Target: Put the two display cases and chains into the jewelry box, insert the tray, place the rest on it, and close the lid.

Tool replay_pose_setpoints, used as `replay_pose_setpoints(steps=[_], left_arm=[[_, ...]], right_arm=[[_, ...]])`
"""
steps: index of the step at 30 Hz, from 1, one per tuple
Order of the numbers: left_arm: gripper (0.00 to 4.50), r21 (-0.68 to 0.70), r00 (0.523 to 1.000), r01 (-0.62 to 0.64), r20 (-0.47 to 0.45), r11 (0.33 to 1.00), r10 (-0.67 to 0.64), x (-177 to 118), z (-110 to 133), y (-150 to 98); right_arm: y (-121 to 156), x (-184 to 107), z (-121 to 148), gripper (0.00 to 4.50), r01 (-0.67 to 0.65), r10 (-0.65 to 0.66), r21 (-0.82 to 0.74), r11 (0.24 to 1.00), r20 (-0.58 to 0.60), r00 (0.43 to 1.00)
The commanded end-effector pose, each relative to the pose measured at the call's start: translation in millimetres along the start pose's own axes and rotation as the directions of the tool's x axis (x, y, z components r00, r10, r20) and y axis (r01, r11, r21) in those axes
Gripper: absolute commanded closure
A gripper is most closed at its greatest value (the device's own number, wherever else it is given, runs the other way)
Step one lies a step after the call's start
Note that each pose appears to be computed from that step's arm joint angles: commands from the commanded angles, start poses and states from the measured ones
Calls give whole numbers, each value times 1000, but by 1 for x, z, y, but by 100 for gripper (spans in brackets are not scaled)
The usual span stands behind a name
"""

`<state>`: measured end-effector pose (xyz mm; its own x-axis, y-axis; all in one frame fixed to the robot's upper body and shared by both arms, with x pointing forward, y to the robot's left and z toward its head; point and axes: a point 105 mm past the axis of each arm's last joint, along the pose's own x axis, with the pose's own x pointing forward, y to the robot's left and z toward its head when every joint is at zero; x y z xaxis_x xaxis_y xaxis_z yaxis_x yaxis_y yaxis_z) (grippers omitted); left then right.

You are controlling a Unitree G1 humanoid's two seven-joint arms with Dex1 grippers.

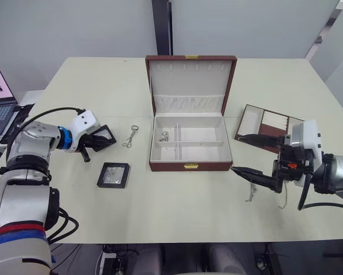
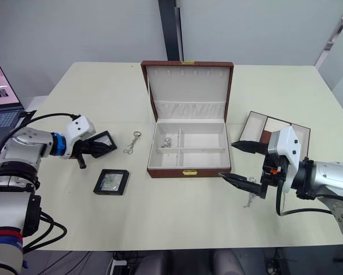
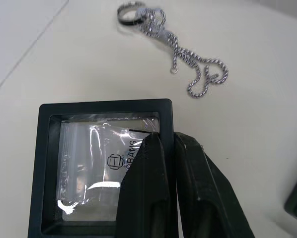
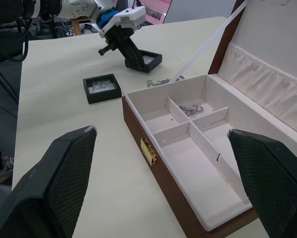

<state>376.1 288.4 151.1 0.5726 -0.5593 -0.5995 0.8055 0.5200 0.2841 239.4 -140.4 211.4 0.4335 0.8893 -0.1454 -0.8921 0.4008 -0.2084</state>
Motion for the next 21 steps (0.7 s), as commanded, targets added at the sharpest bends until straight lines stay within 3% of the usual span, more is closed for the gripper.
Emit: replay_pose_setpoints(steps=[1, 8, 13, 21], left_arm=[[447, 67, 996, 5, 85, 998, -10, -22, 31, 3], [447, 137, 983, 101, 141, 985, -120, -27, 83, -25], [447, 218, 947, 209, 200, 953, -253, -9, 131, -56], [447, 348, 899, 307, 200, 886, -390, 33, 173, -86]], right_arm=[[-1, -8, 15, 0, 10, -9, -42, 999, 32, 999], [-8, -21, 11, 0, 81, -81, -27, 996, 14, 997], [-13, -30, 5, 0, 164, -164, -22, 986, 3, 986], [-12, -38, -2, 0, 277, -278, -24, 961, -13, 961]])
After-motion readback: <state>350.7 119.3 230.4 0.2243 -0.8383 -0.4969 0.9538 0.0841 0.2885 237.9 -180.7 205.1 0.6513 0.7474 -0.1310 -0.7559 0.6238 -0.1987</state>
